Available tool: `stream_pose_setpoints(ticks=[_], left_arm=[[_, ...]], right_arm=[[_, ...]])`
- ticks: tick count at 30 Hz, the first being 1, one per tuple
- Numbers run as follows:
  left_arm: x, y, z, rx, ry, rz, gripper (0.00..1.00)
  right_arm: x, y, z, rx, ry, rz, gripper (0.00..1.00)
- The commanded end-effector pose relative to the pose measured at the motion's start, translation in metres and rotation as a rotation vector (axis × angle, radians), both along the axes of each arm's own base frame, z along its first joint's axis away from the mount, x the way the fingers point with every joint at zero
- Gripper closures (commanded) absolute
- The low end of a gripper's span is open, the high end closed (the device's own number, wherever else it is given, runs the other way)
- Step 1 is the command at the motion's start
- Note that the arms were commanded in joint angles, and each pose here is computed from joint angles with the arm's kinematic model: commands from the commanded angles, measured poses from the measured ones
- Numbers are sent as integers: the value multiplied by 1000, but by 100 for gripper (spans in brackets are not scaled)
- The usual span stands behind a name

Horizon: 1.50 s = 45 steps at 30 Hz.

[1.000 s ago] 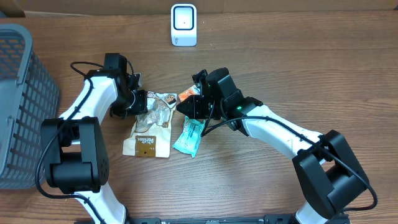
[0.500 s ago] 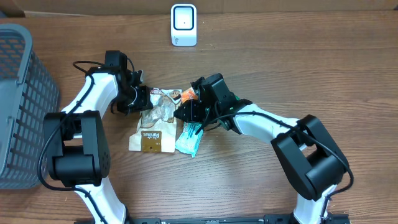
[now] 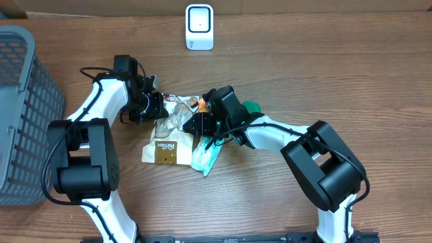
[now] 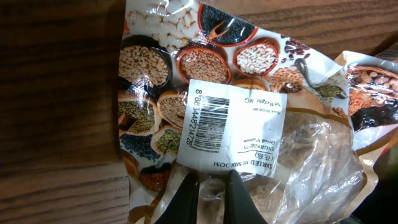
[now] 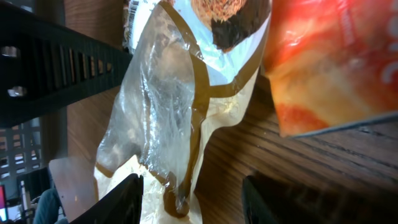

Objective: Scan the item barcode

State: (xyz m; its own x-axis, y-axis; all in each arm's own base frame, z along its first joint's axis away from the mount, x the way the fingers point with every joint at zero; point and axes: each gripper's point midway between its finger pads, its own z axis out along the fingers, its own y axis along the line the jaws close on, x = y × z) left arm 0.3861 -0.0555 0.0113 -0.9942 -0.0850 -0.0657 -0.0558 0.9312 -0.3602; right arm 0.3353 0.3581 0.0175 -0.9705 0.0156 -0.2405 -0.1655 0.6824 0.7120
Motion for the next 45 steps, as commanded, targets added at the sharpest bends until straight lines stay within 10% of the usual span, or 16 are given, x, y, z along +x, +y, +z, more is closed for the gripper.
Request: stream_pose_setpoints(ticks=[1,28,37,45], left_arm=[[-35,13,-53,98,166,0,96],[-34,4,-51,46,160,0,96],[-34,4,-51,46,160,-1,96],[-32,21,-44,46,179,43,96]], right_arm=[[1,9,-5,-11,-18,-1,51],[-15,52,-9,117,-2,29,53],[-15,54,-9,115,-11,28,86],[-10,36,-1,127,6,74,96]])
